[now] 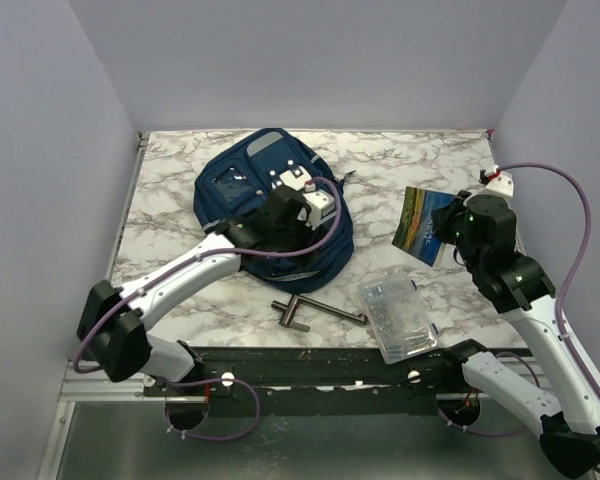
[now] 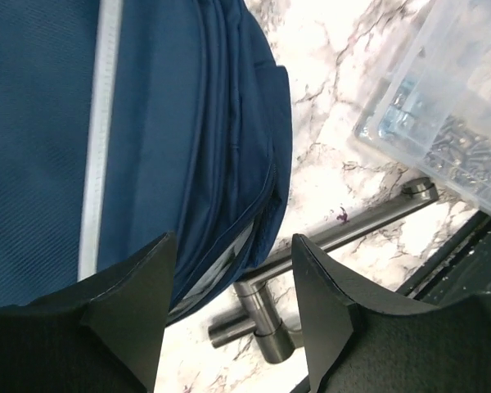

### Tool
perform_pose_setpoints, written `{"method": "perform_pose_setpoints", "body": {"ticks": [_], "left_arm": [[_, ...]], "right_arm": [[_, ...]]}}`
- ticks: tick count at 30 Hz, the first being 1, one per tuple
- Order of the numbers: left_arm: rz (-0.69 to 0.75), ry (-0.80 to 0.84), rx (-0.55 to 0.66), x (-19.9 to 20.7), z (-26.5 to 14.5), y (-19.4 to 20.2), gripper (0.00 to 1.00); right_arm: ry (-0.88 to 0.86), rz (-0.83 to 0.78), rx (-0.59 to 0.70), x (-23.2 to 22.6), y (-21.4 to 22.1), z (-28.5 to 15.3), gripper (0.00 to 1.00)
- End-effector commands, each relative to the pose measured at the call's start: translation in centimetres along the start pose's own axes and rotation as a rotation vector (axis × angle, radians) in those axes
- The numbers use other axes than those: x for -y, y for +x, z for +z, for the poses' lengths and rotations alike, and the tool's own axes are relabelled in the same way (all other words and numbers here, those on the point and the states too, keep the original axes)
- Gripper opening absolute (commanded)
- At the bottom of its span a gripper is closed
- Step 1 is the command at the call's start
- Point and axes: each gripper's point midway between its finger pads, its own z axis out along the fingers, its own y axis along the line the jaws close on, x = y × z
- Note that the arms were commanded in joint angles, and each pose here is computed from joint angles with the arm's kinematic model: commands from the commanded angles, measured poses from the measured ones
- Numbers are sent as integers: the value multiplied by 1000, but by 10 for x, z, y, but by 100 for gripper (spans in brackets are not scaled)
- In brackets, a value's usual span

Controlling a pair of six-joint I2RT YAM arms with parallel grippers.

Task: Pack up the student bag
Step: Place the book in the student bag.

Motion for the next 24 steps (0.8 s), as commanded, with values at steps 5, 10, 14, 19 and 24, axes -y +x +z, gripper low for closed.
{"method": "perform_pose_setpoints", "body": {"ticks": [5, 10, 14, 19, 24], "left_arm": [[25, -2, -91, 12, 53, 1, 60], [33, 28, -136, 23, 74, 8, 59], [26, 34, -167, 28, 86, 14, 55], [10, -6, -206, 21, 102, 27, 40], [7, -61, -208, 11, 106, 28, 28]], "right_arm": [[3, 36, 16, 3, -1, -6, 0], [-32, 52, -14, -1, 9, -7, 0], [-43, 56, -31, -3, 13, -8, 0], [-57, 65, -33, -4, 15, -10, 0], [-95, 81, -60, -11, 20, -13, 0]]}}
